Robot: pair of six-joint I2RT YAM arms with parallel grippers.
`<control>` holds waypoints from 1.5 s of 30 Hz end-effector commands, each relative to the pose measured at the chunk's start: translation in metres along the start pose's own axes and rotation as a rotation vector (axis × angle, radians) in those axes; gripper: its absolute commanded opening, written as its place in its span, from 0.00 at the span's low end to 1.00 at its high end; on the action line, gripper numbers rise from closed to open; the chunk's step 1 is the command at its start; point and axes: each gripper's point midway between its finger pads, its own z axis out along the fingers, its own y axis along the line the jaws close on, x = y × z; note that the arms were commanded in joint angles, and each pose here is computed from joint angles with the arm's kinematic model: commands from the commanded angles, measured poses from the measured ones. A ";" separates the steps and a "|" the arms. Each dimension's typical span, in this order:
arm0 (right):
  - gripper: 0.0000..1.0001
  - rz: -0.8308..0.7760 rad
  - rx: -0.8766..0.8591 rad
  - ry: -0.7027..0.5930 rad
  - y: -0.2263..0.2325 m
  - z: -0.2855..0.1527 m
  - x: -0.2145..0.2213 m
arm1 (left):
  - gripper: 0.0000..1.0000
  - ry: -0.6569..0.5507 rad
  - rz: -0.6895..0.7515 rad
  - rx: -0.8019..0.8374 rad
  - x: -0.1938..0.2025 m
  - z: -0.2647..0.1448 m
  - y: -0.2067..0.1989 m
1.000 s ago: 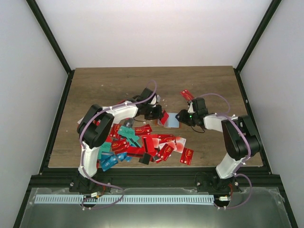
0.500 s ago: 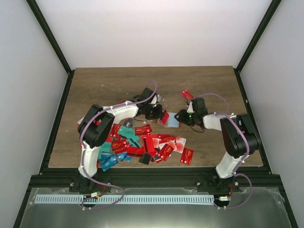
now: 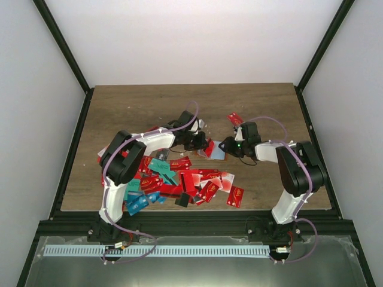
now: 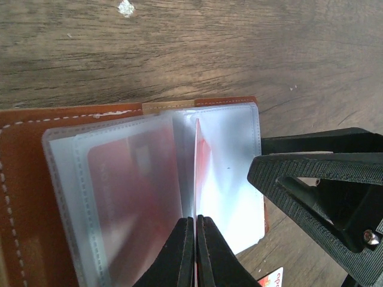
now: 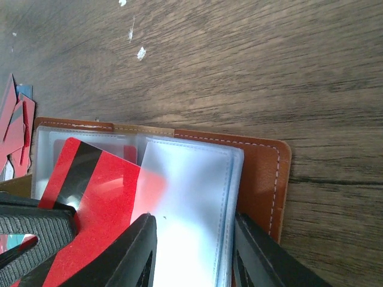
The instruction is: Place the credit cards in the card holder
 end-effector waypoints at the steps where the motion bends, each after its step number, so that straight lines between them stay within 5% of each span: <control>1: 0.37 -0.004 0.011 0.012 -0.005 0.005 -0.003 | 0.04 0.015 0.008 -0.002 0.001 0.009 0.005; 33: 0.35 0.007 -0.006 0.052 -0.007 0.005 0.012 | 0.04 -0.058 -0.064 0.016 -0.005 0.018 0.007; 45: 0.25 0.013 0.007 0.055 -0.014 -0.001 0.024 | 0.04 -0.062 -0.160 -0.012 0.011 0.019 0.015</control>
